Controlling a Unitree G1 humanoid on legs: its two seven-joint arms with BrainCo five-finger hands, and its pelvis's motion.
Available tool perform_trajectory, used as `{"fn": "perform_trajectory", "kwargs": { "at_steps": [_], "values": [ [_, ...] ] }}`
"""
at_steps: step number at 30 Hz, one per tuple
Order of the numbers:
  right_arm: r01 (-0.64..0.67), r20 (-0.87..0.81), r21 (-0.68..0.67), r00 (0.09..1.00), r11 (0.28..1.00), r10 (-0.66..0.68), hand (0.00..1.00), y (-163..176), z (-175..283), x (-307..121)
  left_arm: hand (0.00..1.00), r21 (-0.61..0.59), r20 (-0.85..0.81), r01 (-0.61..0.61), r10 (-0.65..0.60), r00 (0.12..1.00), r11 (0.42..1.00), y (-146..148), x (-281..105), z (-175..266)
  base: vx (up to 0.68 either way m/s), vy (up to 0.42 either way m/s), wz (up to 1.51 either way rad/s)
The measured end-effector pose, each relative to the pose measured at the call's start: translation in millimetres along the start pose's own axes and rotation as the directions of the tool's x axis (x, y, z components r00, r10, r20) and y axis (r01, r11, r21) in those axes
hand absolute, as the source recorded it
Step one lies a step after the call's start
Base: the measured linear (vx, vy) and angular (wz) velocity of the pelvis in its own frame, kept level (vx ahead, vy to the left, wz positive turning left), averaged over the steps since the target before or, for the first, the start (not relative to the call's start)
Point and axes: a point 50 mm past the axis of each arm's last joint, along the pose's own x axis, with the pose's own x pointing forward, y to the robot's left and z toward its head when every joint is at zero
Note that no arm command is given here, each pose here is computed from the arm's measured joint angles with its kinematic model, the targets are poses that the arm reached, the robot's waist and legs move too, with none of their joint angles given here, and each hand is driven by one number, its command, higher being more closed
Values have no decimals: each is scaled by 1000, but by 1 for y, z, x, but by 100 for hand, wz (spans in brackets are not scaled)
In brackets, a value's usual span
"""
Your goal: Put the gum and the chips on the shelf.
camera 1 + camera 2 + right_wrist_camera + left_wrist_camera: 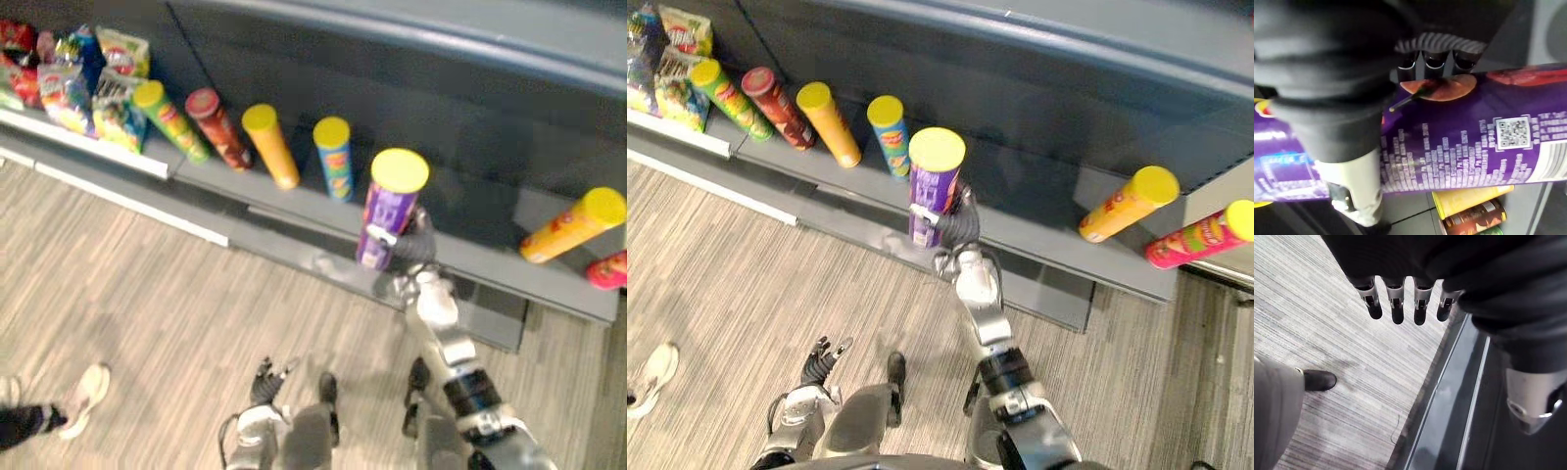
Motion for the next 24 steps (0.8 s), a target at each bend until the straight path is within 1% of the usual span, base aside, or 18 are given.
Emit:
{"fn": "perform_trajectory", "kwargs": {
  "at_steps": [1, 4, 5, 7, 9, 13, 15, 19, 22, 24],
  "values": [
    [90, 37, -41, 995, 995, -88, 100, -8, 10, 18, 0, 0, 8, -3, 3, 1000, 1000, -1, 1, 3, -72, 0, 16],
    [198, 66, -52, 979, 979, -194, 100, -23, 21, 35, 0, 4, 20, 6, -6, 1000, 1000, -4, 1, 5, -51, 2, 13],
    [257, 81, -59, 964, 964, -252, 100, -32, 28, 44, 0, 8, 31, 16, -16, 999, 1000, -6, 1, 7, 9, 3, 15],
    [290, 102, -86, 954, 953, -281, 100, -39, 35, 52, 0, 8, 36, 20, -20, 999, 1000, -7, 1, 8, 39, 0, 14],
    [333, 129, -83, 938, 939, -321, 100, -44, 45, 61, 0, -21, 40, 20, -19, 999, 1000, -9, 2, 12, 34, -3, 8],
    [401, 183, -107, 907, 910, -378, 100, -56, 58, 65, 0, -27, 61, 35, -33, 998, 999, -14, 5, 19, -4, 4, 10],
    [453, 200, -96, 881, 886, -429, 100, -61, 64, 69, 0, -30, 83, 37, -35, 996, 999, -15, 7, 25, -39, -1, 16],
    [512, 201, -103, 850, 853, -486, 100, -69, 64, 70, 0, -15, 86, 59, -57, 995, 998, -20, 6, 25, -6, -11, 9],
    [537, 222, -125, 835, 834, -504, 100, -70, 66, 70, 0, -14, 90, 61, -59, 994, 998, -22, 6, 26, -15, -10, 2],
    [560, 226, -107, 819, 822, -528, 100, -74, 69, 71, 0, -14, 100, 65, -63, 993, 998, -23, 8, 30, -44, -31, 9]
  ]
}}
